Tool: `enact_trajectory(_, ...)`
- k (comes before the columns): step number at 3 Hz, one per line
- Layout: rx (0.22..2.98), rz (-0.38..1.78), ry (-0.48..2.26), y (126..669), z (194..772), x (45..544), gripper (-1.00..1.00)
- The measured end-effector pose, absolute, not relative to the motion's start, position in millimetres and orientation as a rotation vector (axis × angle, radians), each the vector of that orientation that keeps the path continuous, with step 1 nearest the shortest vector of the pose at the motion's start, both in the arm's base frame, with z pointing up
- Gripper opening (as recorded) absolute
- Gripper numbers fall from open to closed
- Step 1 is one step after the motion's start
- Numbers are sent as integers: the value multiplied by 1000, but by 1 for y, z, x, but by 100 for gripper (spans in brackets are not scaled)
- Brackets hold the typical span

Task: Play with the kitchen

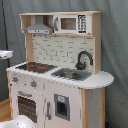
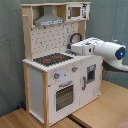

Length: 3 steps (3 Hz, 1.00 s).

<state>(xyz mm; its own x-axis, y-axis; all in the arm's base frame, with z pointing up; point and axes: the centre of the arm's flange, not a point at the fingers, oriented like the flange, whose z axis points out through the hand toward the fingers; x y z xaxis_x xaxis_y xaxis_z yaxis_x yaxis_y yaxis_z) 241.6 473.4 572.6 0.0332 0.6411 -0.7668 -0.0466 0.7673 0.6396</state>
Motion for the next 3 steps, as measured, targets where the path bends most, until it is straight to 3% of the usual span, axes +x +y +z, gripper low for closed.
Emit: enact_trajectory(3,488,473,1466,420,658,269,100)
